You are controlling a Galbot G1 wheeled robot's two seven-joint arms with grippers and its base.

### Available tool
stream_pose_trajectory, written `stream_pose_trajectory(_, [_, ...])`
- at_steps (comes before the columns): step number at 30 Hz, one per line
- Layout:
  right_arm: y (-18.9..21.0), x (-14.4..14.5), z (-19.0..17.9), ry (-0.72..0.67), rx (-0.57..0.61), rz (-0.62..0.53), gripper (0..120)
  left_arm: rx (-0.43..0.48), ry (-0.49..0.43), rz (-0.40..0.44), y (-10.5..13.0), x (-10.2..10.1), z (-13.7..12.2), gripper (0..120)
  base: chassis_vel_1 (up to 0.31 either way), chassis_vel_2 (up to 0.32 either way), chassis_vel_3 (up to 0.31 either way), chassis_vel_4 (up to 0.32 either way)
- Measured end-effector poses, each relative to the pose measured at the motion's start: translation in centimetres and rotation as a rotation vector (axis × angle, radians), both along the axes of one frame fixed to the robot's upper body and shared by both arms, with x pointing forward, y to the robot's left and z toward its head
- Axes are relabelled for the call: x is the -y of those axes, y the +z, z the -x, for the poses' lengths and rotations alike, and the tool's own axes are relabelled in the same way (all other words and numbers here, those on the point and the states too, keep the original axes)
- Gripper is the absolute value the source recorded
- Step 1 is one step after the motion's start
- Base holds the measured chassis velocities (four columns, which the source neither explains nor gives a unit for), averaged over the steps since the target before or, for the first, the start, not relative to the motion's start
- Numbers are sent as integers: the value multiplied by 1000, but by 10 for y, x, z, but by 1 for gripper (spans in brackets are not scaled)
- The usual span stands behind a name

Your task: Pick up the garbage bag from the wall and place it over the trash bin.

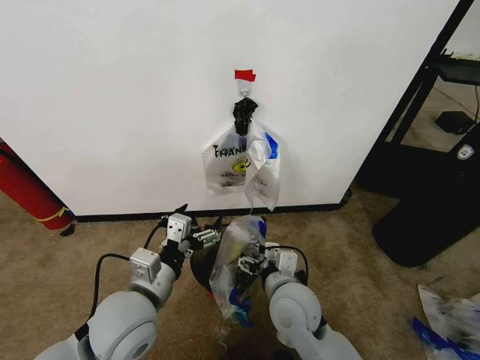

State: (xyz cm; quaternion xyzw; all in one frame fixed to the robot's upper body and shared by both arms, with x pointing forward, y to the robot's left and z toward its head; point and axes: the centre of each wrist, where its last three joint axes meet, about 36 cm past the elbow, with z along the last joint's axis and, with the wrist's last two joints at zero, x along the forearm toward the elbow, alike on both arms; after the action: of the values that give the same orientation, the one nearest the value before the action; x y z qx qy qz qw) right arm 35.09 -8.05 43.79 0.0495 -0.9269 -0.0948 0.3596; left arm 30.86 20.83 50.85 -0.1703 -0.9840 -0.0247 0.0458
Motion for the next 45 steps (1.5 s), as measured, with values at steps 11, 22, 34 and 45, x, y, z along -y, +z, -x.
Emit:
stream_pose_trajectory(11, [-1,-1,-8,-46,-61,-3,94,-7,-7,4,-3,1,1,100,0,0,0,0])
stream_pose_trajectory(22, [-3,-7,-17,-53,-104,-42,58,-12,-11,13,-7,3,2,100,0,0,0,0])
stream_pose_trajectory(34, [-2,-15,-13,-67,-136,-42,15,-21,-14,17,-8,3,4,100,0,0,0,0])
stream_pose_trajectory(45, [-7,-6,-16,-86,-143,-28,0,-37,-15,21,-11,4,4,100,0,0,0,0])
